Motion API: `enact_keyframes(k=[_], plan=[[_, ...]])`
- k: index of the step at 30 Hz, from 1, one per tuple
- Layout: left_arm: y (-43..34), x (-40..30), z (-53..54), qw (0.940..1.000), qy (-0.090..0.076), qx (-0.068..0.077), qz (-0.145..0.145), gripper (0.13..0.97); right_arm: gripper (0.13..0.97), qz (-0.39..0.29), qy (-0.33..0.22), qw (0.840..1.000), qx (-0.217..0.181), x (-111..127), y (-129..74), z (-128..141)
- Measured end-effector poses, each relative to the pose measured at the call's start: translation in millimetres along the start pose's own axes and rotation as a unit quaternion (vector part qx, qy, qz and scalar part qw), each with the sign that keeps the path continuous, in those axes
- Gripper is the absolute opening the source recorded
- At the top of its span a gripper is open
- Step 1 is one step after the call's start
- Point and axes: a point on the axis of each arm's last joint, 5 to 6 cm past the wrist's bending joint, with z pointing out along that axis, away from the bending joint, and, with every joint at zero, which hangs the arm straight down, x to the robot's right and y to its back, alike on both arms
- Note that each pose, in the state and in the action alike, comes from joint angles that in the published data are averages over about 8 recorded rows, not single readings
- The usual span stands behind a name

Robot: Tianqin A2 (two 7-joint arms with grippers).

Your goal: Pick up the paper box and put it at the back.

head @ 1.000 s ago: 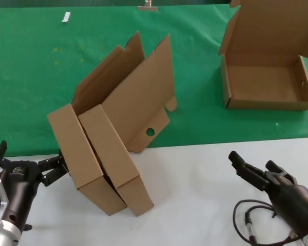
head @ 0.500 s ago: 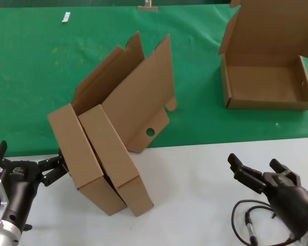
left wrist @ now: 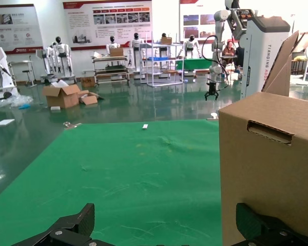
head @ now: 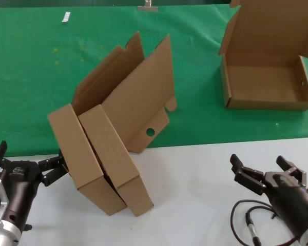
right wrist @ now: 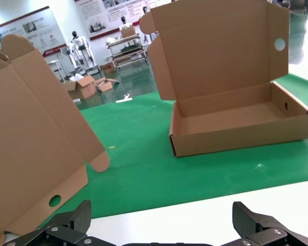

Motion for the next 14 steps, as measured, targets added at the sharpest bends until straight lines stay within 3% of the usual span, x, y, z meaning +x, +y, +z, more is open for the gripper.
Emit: enact_keyframes(k=[14], plan=[[0.0,0.0,0.0,1.0000,0.000,0.000,0.000,0.966,0.966,-0.053,0.025,0.998,0.014,-8.2,-4.0,-7.2]])
